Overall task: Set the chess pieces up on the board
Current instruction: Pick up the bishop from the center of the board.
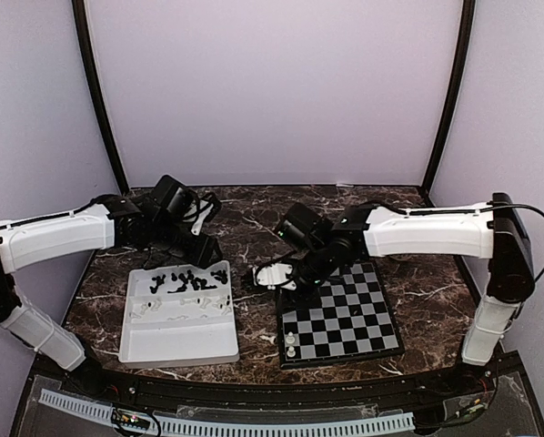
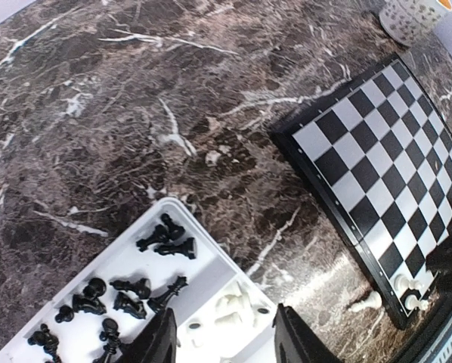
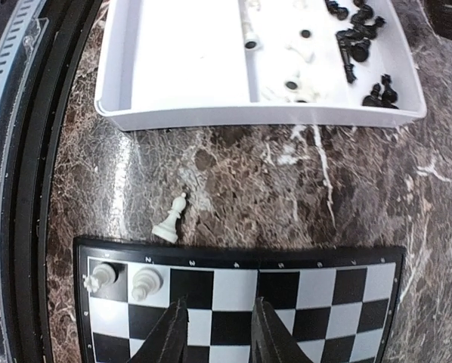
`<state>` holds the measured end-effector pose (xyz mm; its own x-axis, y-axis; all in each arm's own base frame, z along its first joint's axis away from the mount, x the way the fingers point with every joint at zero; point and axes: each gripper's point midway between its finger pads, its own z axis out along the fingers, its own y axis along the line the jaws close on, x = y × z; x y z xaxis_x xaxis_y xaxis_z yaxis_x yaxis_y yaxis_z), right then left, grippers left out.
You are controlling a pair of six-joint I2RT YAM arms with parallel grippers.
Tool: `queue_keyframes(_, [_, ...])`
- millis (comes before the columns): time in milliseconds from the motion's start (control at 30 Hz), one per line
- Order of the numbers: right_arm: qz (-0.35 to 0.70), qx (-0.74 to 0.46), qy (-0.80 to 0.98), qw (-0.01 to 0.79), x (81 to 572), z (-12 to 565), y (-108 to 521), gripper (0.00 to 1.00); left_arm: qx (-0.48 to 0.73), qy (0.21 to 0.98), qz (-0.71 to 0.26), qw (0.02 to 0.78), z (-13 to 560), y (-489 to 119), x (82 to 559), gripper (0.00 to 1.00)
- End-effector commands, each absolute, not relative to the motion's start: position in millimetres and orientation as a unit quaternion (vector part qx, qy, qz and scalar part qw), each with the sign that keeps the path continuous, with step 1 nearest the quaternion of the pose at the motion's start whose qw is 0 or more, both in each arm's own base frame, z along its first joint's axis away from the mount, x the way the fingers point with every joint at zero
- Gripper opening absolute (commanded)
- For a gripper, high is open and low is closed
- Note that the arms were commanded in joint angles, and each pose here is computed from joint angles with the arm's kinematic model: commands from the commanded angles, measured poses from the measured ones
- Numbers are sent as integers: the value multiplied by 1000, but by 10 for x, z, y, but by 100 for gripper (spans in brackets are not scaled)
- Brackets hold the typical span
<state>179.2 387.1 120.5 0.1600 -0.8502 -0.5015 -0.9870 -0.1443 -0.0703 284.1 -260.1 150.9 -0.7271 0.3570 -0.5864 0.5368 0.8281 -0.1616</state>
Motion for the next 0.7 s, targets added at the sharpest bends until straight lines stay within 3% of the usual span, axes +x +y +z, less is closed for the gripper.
queue_keyframes(0, [133,-757,614,181,1651,1074,4132,33,197,915,-151,319,1716,-2426,2925,48])
queue_keyframes(167, [78,-755,643,104,1452,719,4141,40,176,912,-159,334,1790,-2375,2917,49])
queue_keyframes(367, [88,-737,667,66,1310,606,4159,49,168,913,-163,333,1764,-2353,2894,50])
queue_keyframes(667, [98,-730,673,58,1234,525,4301,48,165,916,-167,325,1662,-2346,2854,50])
